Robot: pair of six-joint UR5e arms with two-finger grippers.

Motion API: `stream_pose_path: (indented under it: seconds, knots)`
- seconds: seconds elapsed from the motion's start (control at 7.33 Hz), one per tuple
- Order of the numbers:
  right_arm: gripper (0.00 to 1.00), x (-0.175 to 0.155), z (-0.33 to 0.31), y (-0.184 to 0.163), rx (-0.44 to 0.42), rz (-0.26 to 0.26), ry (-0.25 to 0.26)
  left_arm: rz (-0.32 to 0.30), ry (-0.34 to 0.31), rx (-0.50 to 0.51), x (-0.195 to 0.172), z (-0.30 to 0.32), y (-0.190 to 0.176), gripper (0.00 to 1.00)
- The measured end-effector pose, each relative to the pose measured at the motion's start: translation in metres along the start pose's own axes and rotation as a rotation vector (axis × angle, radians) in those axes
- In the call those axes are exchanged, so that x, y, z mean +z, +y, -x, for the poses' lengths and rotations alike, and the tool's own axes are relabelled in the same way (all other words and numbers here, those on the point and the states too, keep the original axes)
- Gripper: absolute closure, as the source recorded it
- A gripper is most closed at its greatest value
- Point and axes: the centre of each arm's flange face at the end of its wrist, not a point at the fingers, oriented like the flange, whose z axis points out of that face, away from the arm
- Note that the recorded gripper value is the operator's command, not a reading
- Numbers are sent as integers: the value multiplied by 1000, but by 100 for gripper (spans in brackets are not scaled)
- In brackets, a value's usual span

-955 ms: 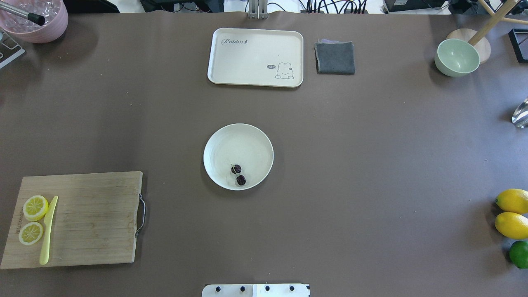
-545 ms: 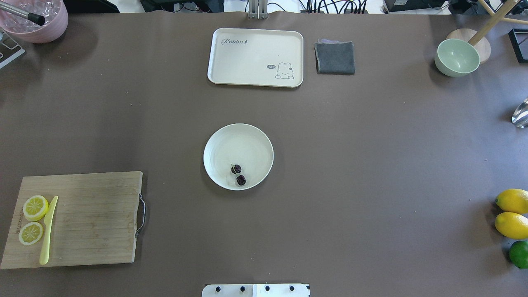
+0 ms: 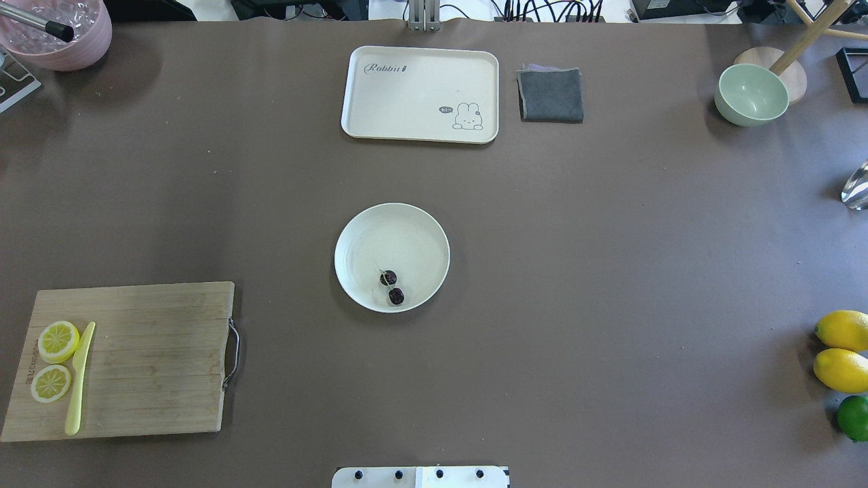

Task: Place red cherry on plate

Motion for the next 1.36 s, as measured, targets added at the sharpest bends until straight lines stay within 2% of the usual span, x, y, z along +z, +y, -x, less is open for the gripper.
stream_pose_path:
  seconds: [1.36]
  knots:
    - [0,-1,2,-1,-10,-3,-1,-4,1,2,-2,-2,4,2]
